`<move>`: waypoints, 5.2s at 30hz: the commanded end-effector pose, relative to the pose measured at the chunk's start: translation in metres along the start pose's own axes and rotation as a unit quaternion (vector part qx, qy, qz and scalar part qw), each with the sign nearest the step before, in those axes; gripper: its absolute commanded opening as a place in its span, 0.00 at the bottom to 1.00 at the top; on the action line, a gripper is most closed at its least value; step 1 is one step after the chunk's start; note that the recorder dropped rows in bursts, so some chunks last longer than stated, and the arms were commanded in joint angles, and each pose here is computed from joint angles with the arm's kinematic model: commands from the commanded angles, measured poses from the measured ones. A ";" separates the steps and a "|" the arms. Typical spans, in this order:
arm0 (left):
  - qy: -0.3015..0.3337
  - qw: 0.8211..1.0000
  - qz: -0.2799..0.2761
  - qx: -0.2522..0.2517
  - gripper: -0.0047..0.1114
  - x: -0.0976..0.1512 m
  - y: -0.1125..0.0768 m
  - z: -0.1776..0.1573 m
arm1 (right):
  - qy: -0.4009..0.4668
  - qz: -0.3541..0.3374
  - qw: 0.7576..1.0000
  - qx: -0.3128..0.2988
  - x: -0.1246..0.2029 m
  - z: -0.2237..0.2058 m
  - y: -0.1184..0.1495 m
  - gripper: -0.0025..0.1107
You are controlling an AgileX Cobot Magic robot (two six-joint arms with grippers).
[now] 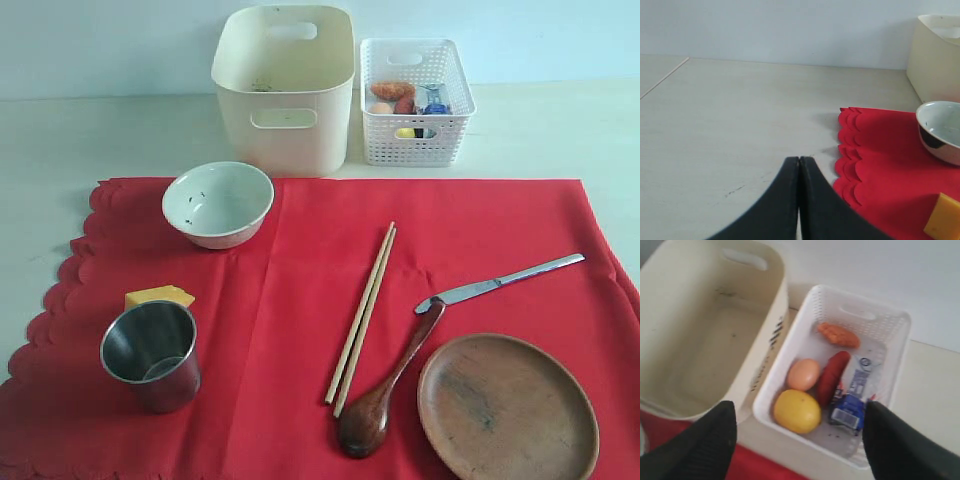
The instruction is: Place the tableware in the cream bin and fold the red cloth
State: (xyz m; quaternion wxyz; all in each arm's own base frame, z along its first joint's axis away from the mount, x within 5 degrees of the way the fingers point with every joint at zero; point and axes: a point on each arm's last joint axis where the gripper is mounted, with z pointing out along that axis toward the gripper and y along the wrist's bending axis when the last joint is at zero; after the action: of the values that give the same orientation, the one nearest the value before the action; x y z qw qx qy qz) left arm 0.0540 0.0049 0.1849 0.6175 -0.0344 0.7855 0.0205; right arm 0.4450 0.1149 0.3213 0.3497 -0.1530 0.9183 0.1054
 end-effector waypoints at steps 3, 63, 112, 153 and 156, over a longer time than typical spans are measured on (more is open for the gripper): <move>-0.003 1.000 -0.003 0.003 0.05 0.001 0.000 0.000 | 0.036 -0.077 0.991 -0.104 0.006 -0.005 0.052 0.45; -0.003 1.000 -0.003 0.003 0.05 0.001 0.000 0.000 | 0.172 -0.349 0.893 -0.225 0.146 0.077 0.320 0.61; -0.003 1.000 -0.003 0.003 0.05 0.001 0.000 0.000 | 0.259 -0.263 0.913 -0.174 0.174 0.140 0.326 0.61; -0.003 1.000 -0.003 0.003 0.05 0.001 0.000 0.000 | 0.188 -0.256 0.932 -0.174 0.138 0.101 0.332 0.14; -0.003 1.000 -0.003 0.003 0.05 0.001 0.000 0.000 | 0.188 -0.254 0.937 -0.151 0.141 0.104 0.332 0.39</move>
State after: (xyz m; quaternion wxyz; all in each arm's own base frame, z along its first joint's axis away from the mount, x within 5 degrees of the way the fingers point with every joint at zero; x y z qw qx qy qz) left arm 0.0540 0.0049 0.1849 0.6175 -0.0344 0.7855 0.0205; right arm 0.2921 0.4248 0.1787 0.1537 -0.4541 0.8683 0.1271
